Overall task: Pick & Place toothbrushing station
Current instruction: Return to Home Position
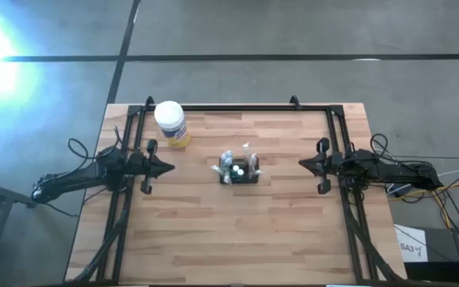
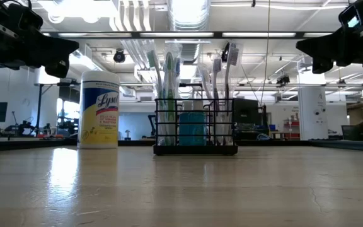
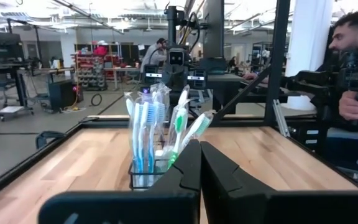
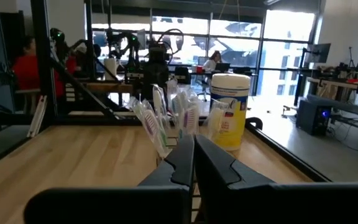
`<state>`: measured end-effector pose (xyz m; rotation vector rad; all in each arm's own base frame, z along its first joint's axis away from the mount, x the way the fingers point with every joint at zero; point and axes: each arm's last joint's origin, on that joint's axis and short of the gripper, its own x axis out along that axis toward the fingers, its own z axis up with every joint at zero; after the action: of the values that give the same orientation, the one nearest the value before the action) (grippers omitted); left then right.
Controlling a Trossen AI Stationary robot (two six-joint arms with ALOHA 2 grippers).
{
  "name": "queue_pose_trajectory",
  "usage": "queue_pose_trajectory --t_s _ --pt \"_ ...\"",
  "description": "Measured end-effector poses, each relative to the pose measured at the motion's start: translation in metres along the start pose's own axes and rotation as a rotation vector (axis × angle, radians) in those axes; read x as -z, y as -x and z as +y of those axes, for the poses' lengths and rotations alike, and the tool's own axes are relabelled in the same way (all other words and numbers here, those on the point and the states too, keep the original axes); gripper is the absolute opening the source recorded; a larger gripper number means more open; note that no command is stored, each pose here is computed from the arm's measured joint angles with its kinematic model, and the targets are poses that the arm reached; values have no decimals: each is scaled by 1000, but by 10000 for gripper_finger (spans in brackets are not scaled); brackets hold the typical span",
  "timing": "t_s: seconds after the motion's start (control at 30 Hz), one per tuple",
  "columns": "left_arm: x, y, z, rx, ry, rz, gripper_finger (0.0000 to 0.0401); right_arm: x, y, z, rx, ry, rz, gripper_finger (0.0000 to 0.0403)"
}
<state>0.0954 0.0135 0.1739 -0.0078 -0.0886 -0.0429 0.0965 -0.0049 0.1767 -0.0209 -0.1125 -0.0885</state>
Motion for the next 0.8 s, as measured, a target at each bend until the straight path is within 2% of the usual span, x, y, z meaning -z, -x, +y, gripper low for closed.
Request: queue_pose_trajectory --t_s 0.17,0.37,0.6,0.8 --pt "-1 0 0 -9 21 -8 4 0 0 0 0 -14 -1 8" --pt "-1 0 4 -138 51 -15 2 0 0 0 0 -31 -4 8" --pt "-1 0 4 -142 75 -16 11 0 0 0 0 -80 -2 8" --pt "0 0 4 -143 85 -11 9 0 0 0 -1 -52 -2 8"
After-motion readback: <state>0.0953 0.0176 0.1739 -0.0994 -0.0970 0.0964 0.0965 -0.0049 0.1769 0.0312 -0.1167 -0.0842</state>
